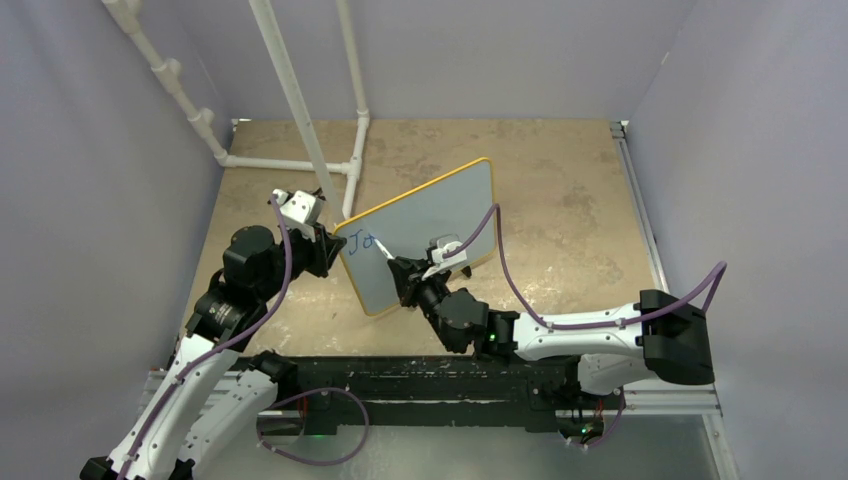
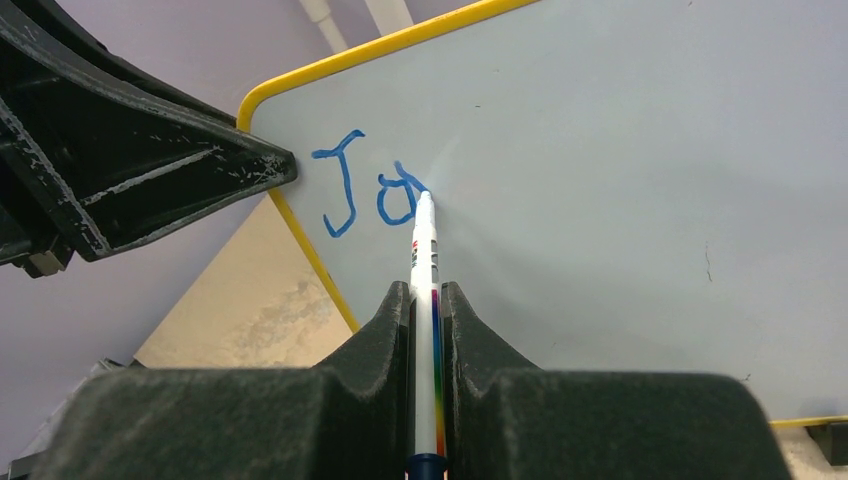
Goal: Write a sentence on the whiteboard
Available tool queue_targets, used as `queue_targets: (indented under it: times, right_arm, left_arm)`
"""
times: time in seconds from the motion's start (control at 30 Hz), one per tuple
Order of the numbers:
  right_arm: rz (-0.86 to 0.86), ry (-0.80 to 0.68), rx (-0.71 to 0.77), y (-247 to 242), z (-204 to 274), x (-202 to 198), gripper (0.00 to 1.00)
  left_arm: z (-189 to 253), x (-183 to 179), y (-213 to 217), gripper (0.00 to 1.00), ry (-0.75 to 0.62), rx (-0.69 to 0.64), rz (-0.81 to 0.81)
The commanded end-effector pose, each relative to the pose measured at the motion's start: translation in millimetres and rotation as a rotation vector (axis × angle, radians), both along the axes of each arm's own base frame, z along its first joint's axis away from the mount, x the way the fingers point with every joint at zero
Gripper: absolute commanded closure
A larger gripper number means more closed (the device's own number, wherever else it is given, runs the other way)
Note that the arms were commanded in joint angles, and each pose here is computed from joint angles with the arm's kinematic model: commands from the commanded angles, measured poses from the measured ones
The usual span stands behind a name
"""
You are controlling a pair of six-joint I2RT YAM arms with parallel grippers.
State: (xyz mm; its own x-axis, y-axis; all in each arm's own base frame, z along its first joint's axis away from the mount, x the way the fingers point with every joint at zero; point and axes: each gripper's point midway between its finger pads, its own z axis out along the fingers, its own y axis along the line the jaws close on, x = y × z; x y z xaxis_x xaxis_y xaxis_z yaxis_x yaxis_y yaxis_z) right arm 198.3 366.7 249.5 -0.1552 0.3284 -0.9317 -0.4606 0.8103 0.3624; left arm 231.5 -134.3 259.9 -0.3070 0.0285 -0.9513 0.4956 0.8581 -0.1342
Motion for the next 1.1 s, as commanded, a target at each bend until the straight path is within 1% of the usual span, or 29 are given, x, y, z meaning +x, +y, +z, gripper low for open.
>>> queue_targets:
  times: [0.0,0.3,0.63,1.07]
  right_arm:
    - [-0.064,0.010,0.005,-14,3,7,1.00]
    - [-0.009,-0.049,0.063,-19,24,1,1.00]
    - [-0.013,-0.096,0.065,-16,39,3,1.00]
    - [-0.010,-0.105,0.012,-6,31,5,1.00]
  left_arm:
    - [-3,-2,-2,1.00,-0.003,0.010,-0.025]
    - [-3,-2,-2,1.00,-0.003,0.009,-0.024]
    - [-4,-2,-3,1.00,0.000,0.010,-0.026]
    - [-3,-2,-3,1.00,-0.003,0.009,-0.028]
